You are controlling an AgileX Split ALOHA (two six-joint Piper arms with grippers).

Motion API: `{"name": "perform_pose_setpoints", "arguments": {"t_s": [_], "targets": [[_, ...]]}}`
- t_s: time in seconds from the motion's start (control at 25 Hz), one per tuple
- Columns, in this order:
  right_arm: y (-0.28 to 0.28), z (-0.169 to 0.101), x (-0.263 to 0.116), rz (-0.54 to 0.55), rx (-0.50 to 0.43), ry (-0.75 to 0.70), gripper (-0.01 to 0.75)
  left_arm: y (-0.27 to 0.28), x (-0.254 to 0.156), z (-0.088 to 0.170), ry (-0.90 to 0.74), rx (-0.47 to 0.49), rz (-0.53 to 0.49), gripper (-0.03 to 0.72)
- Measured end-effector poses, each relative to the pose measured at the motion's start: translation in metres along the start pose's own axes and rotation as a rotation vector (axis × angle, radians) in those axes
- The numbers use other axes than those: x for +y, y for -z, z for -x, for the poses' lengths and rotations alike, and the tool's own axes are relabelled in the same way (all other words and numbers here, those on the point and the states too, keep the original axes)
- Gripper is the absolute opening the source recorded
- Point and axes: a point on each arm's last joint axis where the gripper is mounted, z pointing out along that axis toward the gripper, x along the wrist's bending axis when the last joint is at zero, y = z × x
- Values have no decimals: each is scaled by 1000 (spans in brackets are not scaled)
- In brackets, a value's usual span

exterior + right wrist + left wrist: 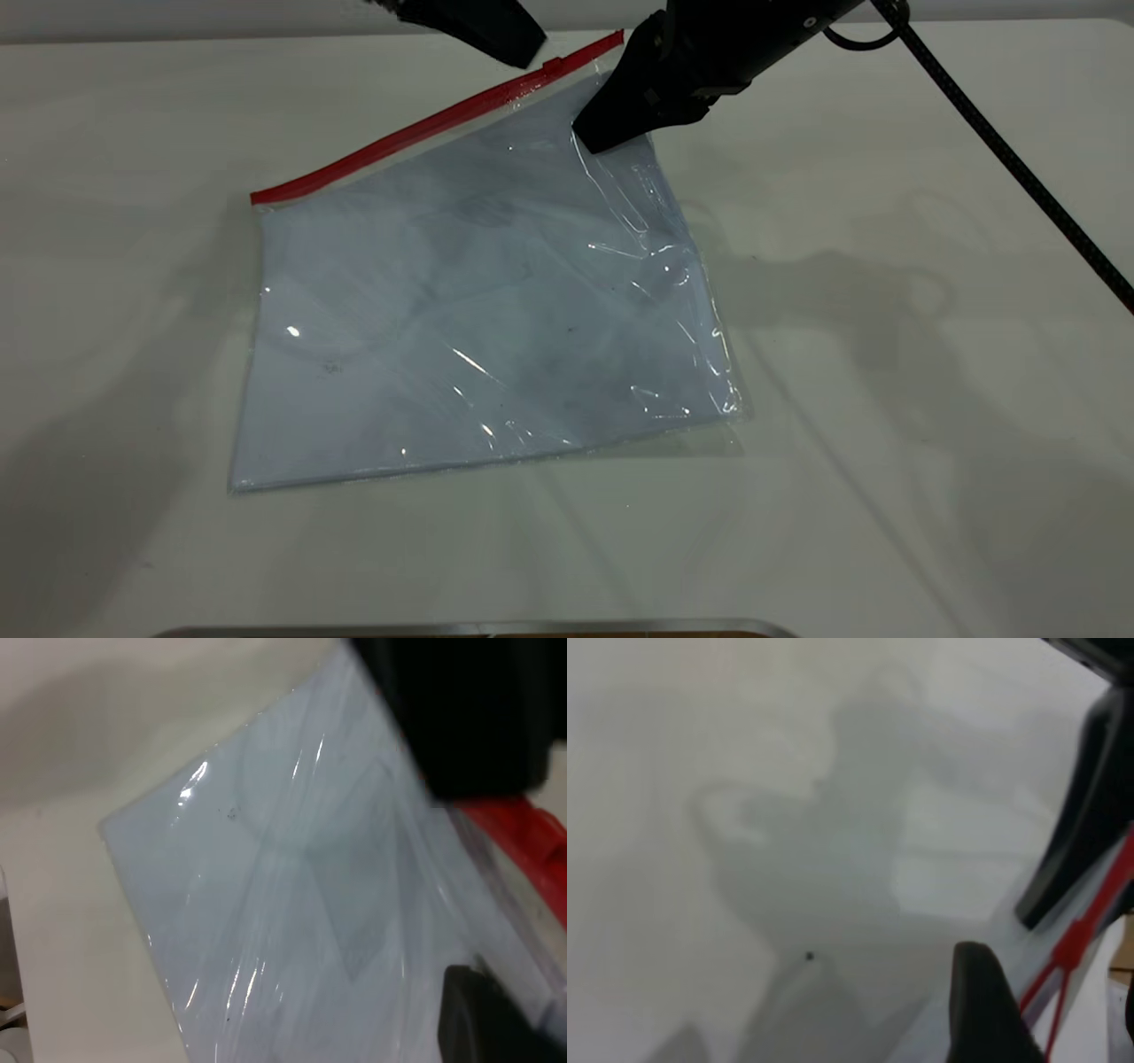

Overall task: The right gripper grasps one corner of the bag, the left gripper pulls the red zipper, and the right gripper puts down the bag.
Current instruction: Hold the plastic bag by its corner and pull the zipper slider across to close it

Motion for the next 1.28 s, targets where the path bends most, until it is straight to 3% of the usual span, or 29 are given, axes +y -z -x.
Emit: {"name": "perform_pose_setpoints", "arguments": {"t_s": [0.28, 0.48, 1.12, 1.28], "targets": [[0, 0, 1, 9, -1, -7, 33, -14, 7, 10, -43, -28, -17, 447], [0, 0, 1, 10, -1, -8, 33, -17, 7, 8, -46, -13, -16, 404], [3, 0, 3, 29, 1, -23, 33, -18, 6, 5, -54, 10, -9, 68], [10, 3, 4, 40, -9, -26, 33, -18, 8, 5, -69, 10, 12, 53]]}}
